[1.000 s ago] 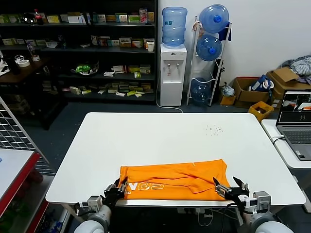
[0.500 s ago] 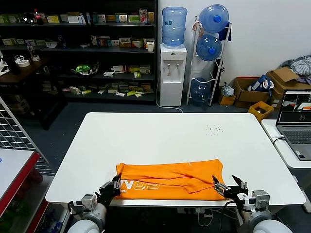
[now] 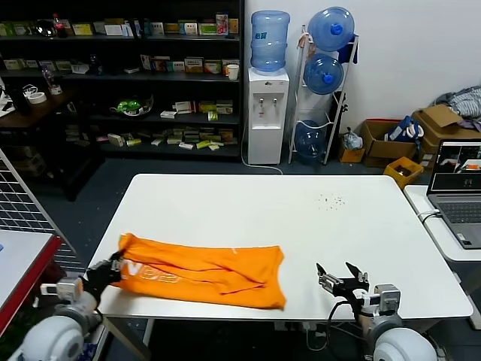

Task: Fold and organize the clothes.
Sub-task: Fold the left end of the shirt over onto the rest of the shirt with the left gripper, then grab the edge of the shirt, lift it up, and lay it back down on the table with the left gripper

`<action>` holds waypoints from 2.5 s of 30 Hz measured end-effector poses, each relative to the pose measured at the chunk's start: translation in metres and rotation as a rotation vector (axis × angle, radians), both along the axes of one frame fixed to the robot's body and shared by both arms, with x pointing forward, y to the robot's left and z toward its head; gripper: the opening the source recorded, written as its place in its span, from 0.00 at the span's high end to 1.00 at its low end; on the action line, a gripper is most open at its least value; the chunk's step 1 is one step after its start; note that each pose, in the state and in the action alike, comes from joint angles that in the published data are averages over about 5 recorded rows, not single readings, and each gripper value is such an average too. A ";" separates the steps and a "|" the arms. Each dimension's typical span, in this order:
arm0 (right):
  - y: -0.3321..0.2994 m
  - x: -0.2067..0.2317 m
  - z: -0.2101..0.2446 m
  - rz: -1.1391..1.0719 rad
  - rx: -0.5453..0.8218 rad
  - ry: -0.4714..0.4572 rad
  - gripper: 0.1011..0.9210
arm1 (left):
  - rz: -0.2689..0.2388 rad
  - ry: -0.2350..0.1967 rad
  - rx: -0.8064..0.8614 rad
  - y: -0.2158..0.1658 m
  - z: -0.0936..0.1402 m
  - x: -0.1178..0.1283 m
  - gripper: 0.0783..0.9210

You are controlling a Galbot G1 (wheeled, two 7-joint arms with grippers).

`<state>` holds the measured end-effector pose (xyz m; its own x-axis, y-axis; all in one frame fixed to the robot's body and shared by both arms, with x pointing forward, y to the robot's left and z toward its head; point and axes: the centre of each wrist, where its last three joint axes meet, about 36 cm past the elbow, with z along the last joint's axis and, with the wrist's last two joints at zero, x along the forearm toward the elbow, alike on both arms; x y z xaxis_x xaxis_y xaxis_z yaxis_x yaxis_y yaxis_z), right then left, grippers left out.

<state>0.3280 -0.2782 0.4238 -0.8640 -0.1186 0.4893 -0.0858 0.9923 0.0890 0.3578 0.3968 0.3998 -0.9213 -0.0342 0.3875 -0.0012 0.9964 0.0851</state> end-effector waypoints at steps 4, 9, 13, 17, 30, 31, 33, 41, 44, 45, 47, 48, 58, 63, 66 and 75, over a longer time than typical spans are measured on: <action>0.001 0.001 -0.001 -0.003 -0.002 -0.003 0.12 | 0.018 0.017 0.064 0.024 0.006 0.004 0.96; 0.002 -0.001 -0.003 -0.014 -0.005 0.001 0.12 | 0.012 0.022 0.048 0.014 0.016 0.004 0.96; 0.002 -0.005 -0.007 -0.026 -0.009 0.010 0.12 | -0.004 0.035 -0.059 -0.026 0.023 0.001 0.96; 0.003 -0.010 -0.010 -0.042 -0.012 0.022 0.12 | -0.024 0.066 -0.209 -0.077 0.026 -0.003 0.96; 0.009 -0.022 -0.021 -0.070 -0.003 0.050 0.12 | -0.118 0.155 -0.475 -0.201 0.030 0.007 0.96; 0.009 -0.022 -0.021 -0.071 -0.003 0.051 0.12 | -0.124 0.159 -0.482 -0.207 0.030 0.008 0.96; 0.009 -0.022 -0.022 -0.072 -0.003 0.052 0.12 | -0.135 0.166 -0.491 -0.218 0.029 0.010 0.96; 0.009 -0.021 -0.024 -0.068 -0.001 0.060 0.12 | -0.166 0.182 -0.493 -0.241 0.025 0.012 0.88; 0.010 -0.019 -0.025 -0.065 0.000 0.063 0.12 | -0.173 0.182 -0.491 -0.244 0.024 0.013 0.78; 0.010 -0.019 -0.025 -0.064 0.000 0.064 0.12 | -0.175 0.181 -0.491 -0.244 0.025 0.013 0.75; 0.011 -0.018 -0.026 -0.062 0.000 0.066 0.12 | -0.177 0.180 -0.493 -0.245 0.026 0.013 0.68; 0.011 -0.017 -0.026 -0.061 0.001 0.067 0.12 | -0.177 0.178 -0.496 -0.245 0.028 0.013 0.64; 0.015 -0.010 -0.029 -0.043 0.011 0.070 0.12 | -0.132 0.150 -0.484 -0.208 0.035 0.018 0.29; 0.019 -0.005 -0.031 -0.037 0.020 0.069 0.12 | -0.082 0.144 -0.416 -0.160 0.016 0.017 0.15; 0.020 -0.003 -0.032 -0.036 0.022 0.070 0.12 | -0.077 0.151 -0.383 -0.136 0.000 0.014 0.12; 0.016 -0.002 -0.032 -0.042 0.020 0.073 0.12 | -0.103 0.173 -0.334 -0.096 -0.035 0.009 0.12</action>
